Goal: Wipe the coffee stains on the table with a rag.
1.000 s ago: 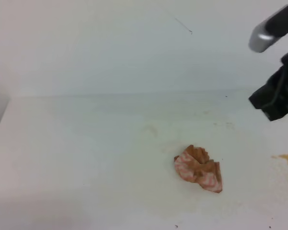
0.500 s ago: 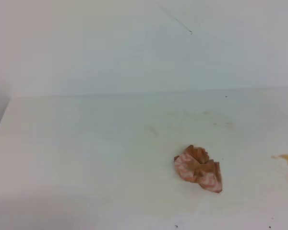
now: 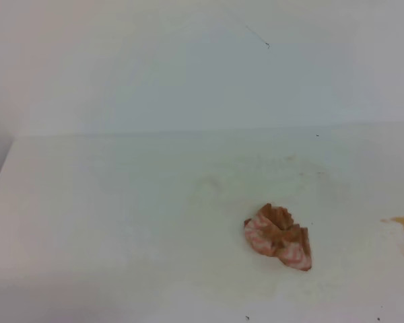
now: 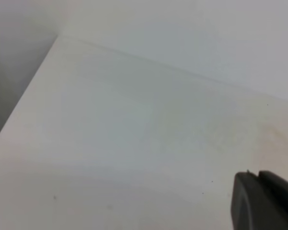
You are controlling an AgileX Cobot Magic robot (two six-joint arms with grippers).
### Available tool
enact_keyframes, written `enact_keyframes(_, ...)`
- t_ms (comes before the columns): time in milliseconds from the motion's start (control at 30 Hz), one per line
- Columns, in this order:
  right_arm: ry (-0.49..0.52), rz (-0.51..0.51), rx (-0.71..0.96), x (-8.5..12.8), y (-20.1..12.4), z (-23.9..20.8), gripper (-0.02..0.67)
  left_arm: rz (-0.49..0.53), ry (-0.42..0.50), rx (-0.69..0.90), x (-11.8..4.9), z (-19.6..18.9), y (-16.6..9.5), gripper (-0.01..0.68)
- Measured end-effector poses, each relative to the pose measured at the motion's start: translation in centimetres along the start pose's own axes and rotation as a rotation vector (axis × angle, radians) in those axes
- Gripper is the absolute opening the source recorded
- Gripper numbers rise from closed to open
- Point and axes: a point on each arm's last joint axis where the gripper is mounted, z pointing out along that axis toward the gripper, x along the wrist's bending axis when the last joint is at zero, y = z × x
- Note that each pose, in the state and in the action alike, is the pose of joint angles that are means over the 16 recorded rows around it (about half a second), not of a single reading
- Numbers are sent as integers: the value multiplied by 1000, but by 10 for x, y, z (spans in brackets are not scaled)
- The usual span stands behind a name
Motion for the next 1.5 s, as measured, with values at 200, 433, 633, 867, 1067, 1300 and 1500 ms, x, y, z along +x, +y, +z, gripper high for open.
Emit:
enact_keyframes(200, -1, 4, 9, 0, -1, 0, 1, 0, 0, 0, 0, 0, 0, -5)
enact_keyframes(433, -5, 7, -7, -1, -2, -4, 1, 0, 0, 0, 0, 0, 0, -5)
enact_keyframes(633, -26, 24, -69, -4, -5, -22, 0, 0, 0, 0, 0, 0, 0, -5)
enact_keyframes(867, -116, 72, -166, -10, -21, -53, 0, 0, 0, 0, 0, 0, 0, -5)
enact_keyframes(1067, -221, 115, -181, -7, -52, -64, 0, 0, 0, 0, 0, 0, 0, -5)
enact_keyframes(1300, -290, 132, -139, 5, -90, -45, 0, 0, 0, 0, 0, 0, 0, -5)
enact_keyframes(1500, -294, 123, -133, 13, -112, -24, 0, 0, 0, 0, 0, 0, 0, -5)
